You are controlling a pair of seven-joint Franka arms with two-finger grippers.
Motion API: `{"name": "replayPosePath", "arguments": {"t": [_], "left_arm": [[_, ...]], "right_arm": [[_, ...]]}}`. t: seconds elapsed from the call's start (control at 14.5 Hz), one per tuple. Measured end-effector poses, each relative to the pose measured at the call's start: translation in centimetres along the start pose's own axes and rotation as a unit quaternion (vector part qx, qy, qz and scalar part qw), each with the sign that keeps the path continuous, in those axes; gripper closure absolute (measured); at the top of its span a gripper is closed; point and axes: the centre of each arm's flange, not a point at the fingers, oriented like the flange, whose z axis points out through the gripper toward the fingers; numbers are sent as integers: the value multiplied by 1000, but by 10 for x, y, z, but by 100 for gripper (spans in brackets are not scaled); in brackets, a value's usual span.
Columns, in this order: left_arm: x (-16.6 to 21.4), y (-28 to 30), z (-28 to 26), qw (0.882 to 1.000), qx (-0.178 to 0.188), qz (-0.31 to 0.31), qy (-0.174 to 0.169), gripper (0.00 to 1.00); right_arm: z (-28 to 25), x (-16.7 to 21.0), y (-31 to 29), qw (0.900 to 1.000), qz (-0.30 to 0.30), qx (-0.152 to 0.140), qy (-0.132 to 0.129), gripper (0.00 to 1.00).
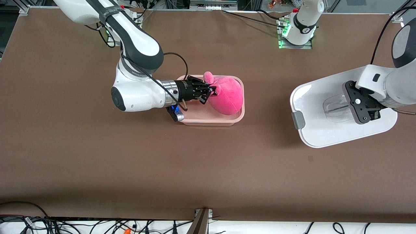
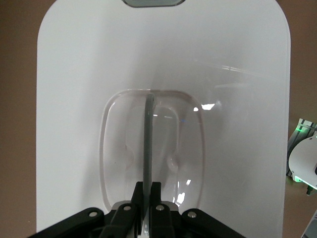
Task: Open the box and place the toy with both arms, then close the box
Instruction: 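Lower the toy into the box, open and withdraw the right gripper, then carry the lid over the box and lower it with the left gripper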
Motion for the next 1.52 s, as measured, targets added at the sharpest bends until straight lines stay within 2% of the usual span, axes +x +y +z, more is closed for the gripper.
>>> {"name": "replayPosePath", "arguments": {"t": [0.28, 0.41, 0.48, 0.76, 0.9, 0.97, 1.11, 1.24, 1.38, 1.52], "left_arm": [[1, 0, 0, 1000, 0, 1, 0, 93], [1, 0, 0, 1000, 0, 1, 0, 93], [1, 0, 0, 1000, 0, 1, 0, 93], [1, 0, 0, 1000, 0, 1, 0, 93], [5, 2, -1, 1000, 1, 5, 1, 93], [9, 4, -2, 1000, 1, 9, 1, 93], [23, 10, -3, 1000, 2, 21, 1, 93], [47, 20, -4, 999, -2, 43, 8, 93], [85, 37, -4, 997, -10, 76, 19, 93], [128, 58, 1, 993, -28, 112, 39, 93]], "right_arm": [[-1, 18, 5, 1000, -16, -14, -12, 91], [-13, 29, 10, 999, -24, -22, -20, 81], [-22, 35, 12, 999, -27, -24, -25, 68], [-60, 59, 24, 998, -46, -29, -42, 28], [-80, 72, 30, 997, -60, -30, -36, 7], [-92, 80, 35, 996, -74, -42, -21, 1], [-123, 90, 44, 990, -111, -86, 31, 1], [-155, 85, 50, 971, -161, -140, 105, 1], [-189, 67, 54, 936, -231, -190, 188, 1], [-234, 48, 64, 896, -288, -229, 250, 1]]}}
